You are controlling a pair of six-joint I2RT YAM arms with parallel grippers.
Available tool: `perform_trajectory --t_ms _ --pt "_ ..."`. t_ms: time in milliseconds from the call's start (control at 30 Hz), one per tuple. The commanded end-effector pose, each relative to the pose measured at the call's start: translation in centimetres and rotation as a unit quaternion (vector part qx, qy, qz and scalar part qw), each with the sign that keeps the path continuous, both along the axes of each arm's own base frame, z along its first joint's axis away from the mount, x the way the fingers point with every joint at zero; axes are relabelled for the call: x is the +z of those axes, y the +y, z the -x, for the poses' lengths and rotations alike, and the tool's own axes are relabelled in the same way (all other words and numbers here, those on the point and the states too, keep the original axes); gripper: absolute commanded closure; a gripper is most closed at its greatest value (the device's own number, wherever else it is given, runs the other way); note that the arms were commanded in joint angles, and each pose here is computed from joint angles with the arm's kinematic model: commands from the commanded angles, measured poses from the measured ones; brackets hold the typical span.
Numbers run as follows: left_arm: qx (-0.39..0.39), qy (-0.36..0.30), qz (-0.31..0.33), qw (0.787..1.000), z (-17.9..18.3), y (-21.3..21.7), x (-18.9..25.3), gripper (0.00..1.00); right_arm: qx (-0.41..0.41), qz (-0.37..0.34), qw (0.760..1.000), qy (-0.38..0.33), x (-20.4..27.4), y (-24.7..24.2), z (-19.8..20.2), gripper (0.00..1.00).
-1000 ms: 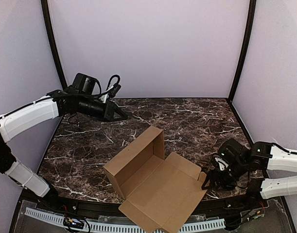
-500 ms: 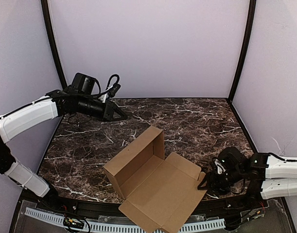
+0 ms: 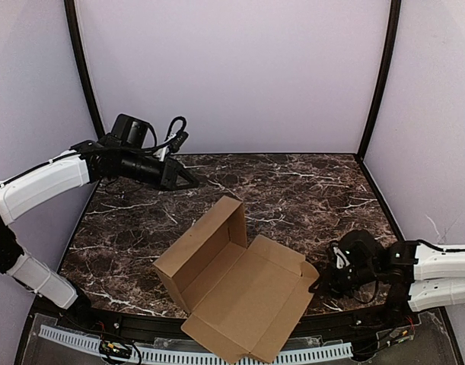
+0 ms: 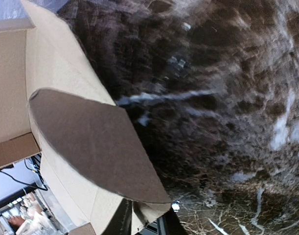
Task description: Fold the paper box
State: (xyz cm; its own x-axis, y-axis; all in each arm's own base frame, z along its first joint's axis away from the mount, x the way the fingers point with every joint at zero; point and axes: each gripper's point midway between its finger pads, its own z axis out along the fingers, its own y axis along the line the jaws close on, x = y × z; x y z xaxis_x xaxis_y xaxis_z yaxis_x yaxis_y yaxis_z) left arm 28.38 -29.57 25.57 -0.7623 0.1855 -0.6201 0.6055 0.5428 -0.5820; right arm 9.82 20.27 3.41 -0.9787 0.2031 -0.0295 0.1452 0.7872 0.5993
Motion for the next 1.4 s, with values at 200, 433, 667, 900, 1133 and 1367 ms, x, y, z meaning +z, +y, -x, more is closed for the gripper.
perform_trajectory --t_ms 200,433,667,900,1133,1367 --pt "0.003 -0.038 -0.010 0.999 1.0 1.3 2.3 0.85 0.009 0.004 0.992 -0.127 7.0 1.2 -4.0 1.00" --pt "0.014 -0.060 -0.024 0.998 1.6 2.5 3.1 0.85 0.078 0.087 0.971 -0.211 13.4 2.3 -7.6 1.00" --pt "0.034 -0.087 -0.038 0.995 2.3 4.1 4.3 0.85 0.155 0.171 0.929 -0.290 20.2 3.9 -12.0 1.00" --pt "0.056 -0.103 -0.052 0.992 2.7 5.4 4.4 0.85 0.240 0.252 0.870 -0.349 25.2 5.9 -16.0 1.00" --pt "0.092 -0.134 -0.076 0.984 2.8 7.5 5.2 0.85 0.279 0.336 0.800 -0.411 29.7 6.7 -19.7 1.00" --pt "0.123 -0.153 -0.092 0.976 3.2 9.3 5.6 0.85 0.379 0.455 0.657 -0.466 31.0 8.7 -22.1 1.00"
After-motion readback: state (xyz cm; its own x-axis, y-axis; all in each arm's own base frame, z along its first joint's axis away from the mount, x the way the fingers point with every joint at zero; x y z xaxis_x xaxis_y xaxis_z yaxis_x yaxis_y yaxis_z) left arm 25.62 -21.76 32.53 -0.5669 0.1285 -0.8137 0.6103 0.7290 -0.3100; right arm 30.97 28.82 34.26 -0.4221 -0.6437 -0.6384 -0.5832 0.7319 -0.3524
